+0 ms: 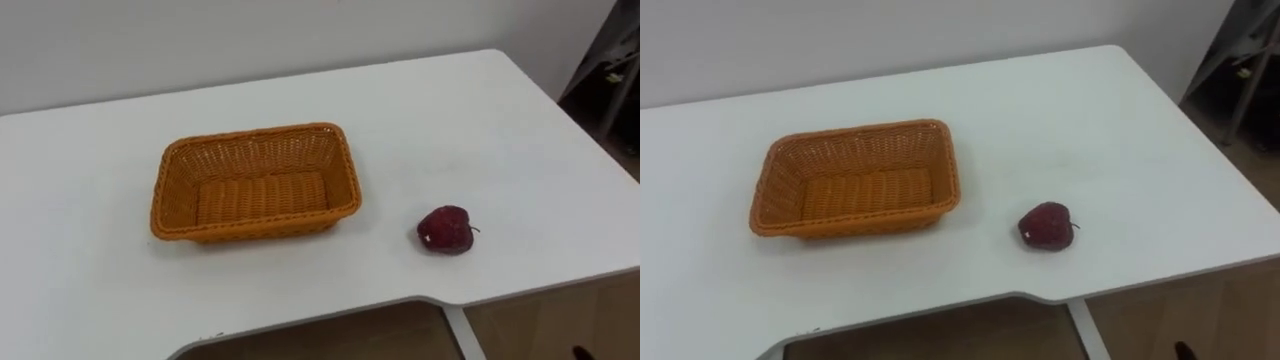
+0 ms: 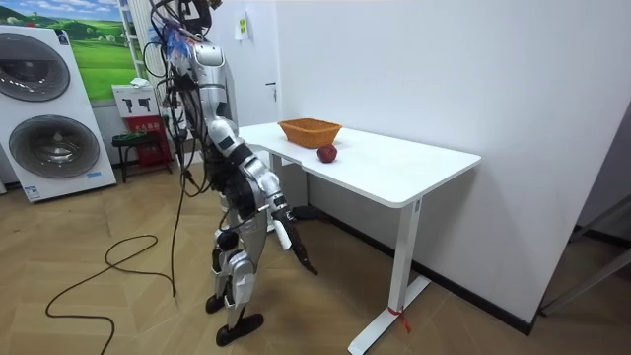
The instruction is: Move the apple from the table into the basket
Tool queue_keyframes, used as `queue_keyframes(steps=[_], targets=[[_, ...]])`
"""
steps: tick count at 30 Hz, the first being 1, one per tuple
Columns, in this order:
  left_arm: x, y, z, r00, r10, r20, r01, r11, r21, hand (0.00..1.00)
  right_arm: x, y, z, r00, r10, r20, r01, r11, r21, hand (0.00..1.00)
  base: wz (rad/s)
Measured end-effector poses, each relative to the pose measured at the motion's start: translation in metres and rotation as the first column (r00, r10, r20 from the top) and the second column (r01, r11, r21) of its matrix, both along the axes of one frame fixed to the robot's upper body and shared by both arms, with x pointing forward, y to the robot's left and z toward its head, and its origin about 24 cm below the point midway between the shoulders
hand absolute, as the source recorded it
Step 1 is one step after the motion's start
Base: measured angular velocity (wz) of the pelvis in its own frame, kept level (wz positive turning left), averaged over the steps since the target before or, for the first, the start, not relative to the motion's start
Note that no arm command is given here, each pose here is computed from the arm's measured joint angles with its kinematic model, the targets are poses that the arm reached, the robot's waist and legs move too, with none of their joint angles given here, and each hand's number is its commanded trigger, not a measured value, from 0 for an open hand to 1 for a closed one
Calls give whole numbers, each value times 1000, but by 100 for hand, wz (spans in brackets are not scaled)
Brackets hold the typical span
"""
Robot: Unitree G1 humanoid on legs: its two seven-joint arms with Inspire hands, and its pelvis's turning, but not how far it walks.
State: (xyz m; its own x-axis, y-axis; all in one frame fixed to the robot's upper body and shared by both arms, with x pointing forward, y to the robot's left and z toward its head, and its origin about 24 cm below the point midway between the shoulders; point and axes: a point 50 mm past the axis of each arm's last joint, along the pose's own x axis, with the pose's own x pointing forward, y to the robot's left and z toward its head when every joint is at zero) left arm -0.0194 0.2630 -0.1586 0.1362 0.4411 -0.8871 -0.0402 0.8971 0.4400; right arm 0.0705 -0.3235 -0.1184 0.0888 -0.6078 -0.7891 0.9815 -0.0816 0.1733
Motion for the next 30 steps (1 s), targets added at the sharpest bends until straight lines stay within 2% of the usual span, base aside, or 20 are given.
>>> queue_keyframes(steps=[6, 8, 12, 14, 15, 17, 18, 20, 26, 30], targets=[[2, 6, 2, 1000, 6, 18, -7, 999, 35, 0, 36, -28, 52, 990, -89, 113, 108, 979, -173, 0, -7], [3, 7, 3, 1000, 0, 27, -1, 999, 44, 0, 45, -38, 77, 991, -89, 104, 117, 944, -308, 0, 11], [3, 7, 3, 1000, -11, 25, 9, 999, 44, 0, 62, -44, 117, 996, -53, 76, 85, 852, -517, 0, 1], [2, 6, 3, 1000, -14, 26, 12, 999, 44, 0, 70, -42, 140, 999, -26, 44, 49, 755, -654, 0, 2], [2, 6, 3, 1000, -16, 26, 15, 999, 43, 0, 72, -41, 146, 999, -18, 36, 38, 728, -685, 0, 0], [3, 6, 3, 999, -23, 28, 22, 999, 42, 0, 83, -33, 168, 999, 32, 25, 0, 615, -788, 0, -2], [4, 5, 3, 999, -32, 27, 31, 999, 40, 0, 86, -31, 173, 998, 50, 26, -8, 590, -807, 0, 0], [8, 2, 2, 997, -66, 27, 65, 997, 32, 0, 98, -21, 187, 992, 127, 0, -62, 488, -871, 0, 0], [11, -3, 0, 992, -125, 23, 125, 992, 4, 0, 120, 5, 198, 931, 332, -150, -241, 250, -938, 0, 0], [12, -3, 0, 989, -147, 19, 147, 989, -9, 0, 132, 19, 197, 857, 462, -228, -331, 153, -931, 0, -2]])
